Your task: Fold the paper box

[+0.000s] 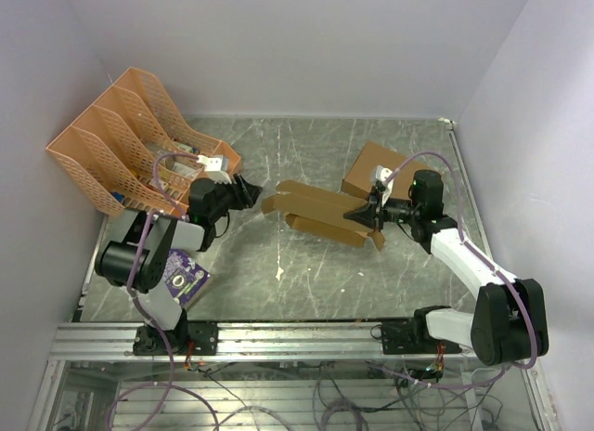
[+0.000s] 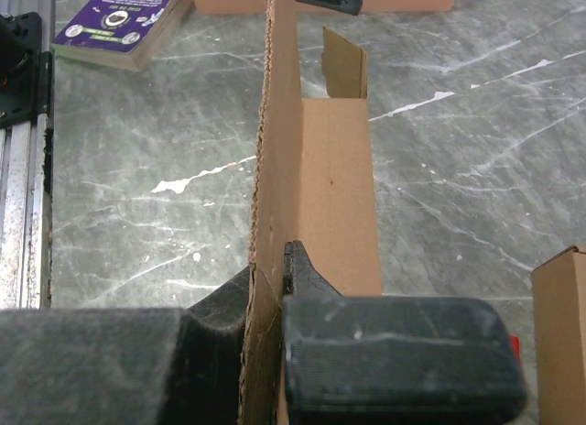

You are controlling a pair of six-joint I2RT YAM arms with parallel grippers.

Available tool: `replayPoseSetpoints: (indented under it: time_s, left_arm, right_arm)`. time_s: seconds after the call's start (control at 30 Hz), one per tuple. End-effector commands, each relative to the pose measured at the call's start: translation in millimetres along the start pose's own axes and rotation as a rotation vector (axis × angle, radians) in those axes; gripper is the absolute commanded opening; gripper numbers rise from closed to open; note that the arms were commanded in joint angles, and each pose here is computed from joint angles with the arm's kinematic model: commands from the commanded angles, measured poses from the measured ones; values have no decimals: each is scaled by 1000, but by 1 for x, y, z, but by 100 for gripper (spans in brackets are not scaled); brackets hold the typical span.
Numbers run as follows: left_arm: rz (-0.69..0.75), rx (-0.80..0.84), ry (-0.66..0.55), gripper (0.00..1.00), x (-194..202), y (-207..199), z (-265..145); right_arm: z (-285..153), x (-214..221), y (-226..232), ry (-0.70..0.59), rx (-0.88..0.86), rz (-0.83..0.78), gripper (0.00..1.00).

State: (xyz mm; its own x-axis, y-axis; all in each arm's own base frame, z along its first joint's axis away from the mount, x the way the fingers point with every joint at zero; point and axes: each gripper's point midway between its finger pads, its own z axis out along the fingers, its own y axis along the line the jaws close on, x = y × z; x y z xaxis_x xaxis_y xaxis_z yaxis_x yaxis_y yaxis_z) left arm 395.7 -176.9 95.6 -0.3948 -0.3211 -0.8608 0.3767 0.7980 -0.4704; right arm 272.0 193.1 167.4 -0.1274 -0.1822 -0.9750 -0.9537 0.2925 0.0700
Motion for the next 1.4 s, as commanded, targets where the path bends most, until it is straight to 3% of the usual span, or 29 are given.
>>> replayPoseSetpoints:
  time_s: [0.0,0.2,0.5,1.13,1.37]
  left_arm:
    - [39,57,-33,63,-6,-10,19]
    - [54,129,13,61,11,-21,33]
    - [70,351,3,60,29,-57,16]
    - [54,466,30,60,56,-74,-7]
    - [40,464,20,68,59,-77,-8]
  right_arm:
    - [-2,-1,-3,4,6,37,0]
    - [-2,-1,-4,3,6,40,0]
    - [-2,-3,-5,-8,10,47,0]
    - [-3,2,-5,1,19,59,0]
    - [-3,2,-6,3,21,61,0]
